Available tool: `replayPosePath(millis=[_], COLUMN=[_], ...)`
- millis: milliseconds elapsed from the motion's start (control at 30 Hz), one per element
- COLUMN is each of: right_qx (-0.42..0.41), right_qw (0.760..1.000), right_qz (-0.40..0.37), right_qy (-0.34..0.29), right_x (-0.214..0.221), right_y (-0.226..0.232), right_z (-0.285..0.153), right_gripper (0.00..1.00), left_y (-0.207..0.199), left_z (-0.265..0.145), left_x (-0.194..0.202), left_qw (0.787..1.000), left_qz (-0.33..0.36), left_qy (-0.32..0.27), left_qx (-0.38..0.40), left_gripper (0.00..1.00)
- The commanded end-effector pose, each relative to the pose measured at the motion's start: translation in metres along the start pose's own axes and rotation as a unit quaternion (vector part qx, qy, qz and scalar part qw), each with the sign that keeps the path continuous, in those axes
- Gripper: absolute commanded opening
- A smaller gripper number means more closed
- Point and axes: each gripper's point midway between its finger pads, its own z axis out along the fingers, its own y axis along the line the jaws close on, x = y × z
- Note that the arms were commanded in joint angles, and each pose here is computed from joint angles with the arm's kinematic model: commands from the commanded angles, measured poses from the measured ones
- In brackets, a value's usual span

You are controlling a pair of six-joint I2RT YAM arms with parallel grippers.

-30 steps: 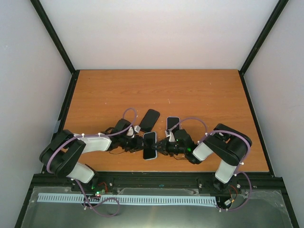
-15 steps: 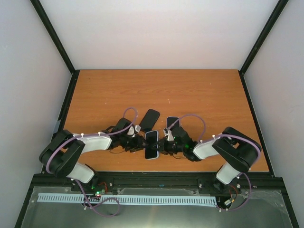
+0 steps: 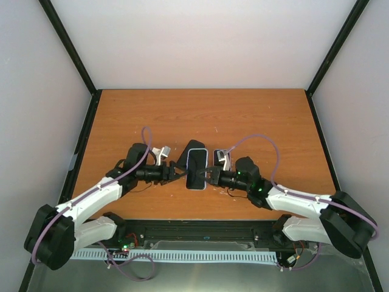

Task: Put the phone into the phone case

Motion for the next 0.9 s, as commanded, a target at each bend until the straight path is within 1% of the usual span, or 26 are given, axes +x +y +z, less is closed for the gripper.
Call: replayPosePath(millis=[0, 133, 167, 200, 333, 433, 500, 567, 667, 767, 867], right_qx=[-0.077, -0.109, -0.115, -0.122, -0.134, -0.135, -0.14, -0.148, -0.154, -0.156, -0.153], right_qw=[0.995, 0.99, 0.988, 0.986, 0.981, 0.98, 0.979, 0.978, 0.977, 0.977, 0.977], right_qz=[-0.008, 0.023, 0.032, 0.04, 0.065, 0.079, 0.088, 0.096, 0.103, 0.111, 0.114], right_qy=[-0.065, -0.091, -0.098, -0.106, -0.122, -0.119, -0.117, -0.111, -0.102, -0.098, -0.093], right_x=[-0.029, -0.038, -0.04, -0.042, -0.046, -0.046, -0.046, -0.045, -0.043, -0.041, -0.039], right_y=[0.05, 0.064, 0.065, 0.066, 0.066, 0.064, 0.063, 0.064, 0.064, 0.061, 0.059], right_z=[-0.017, -0.027, -0.029, -0.031, -0.035, -0.033, -0.031, -0.029, -0.025, -0.023, -0.021], right_gripper=[0.03, 0.04, 0.03, 0.03, 0.03, 0.03, 0.04, 0.04, 0.03, 0.03, 0.04], left_y=[-0.045, -0.056, -0.059, -0.066, -0.072, -0.073, -0.068, -0.062, -0.063, -0.065, -0.066], left_z=[-0.01, -0.014, -0.016, -0.019, -0.027, -0.028, -0.023, -0.019, -0.019, -0.018, -0.018], left_x=[0.004, 0.016, 0.019, 0.02, 0.029, 0.028, 0.026, 0.024, 0.024, 0.021, 0.018], left_qw=[0.994, 0.986, 0.984, 0.979, 0.971, 0.969, 0.972, 0.974, 0.972, 0.971, 0.971], left_qz=[0.041, 0.049, 0.042, 0.054, 0.059, 0.064, 0.06, 0.054, 0.054, 0.056, 0.055], left_qy=[0.025, 0.041, 0.043, 0.039, 0.035, 0.032, 0.031, 0.03, 0.029, 0.028, 0.019], left_qx=[0.095, 0.154, 0.17, 0.192, 0.229, 0.235, 0.225, 0.217, 0.228, 0.231, 0.233], left_gripper=[0.73, 0.71, 0.7, 0.68, 0.67, 0.66, 0.66, 0.68, 0.68, 0.59, 0.37])
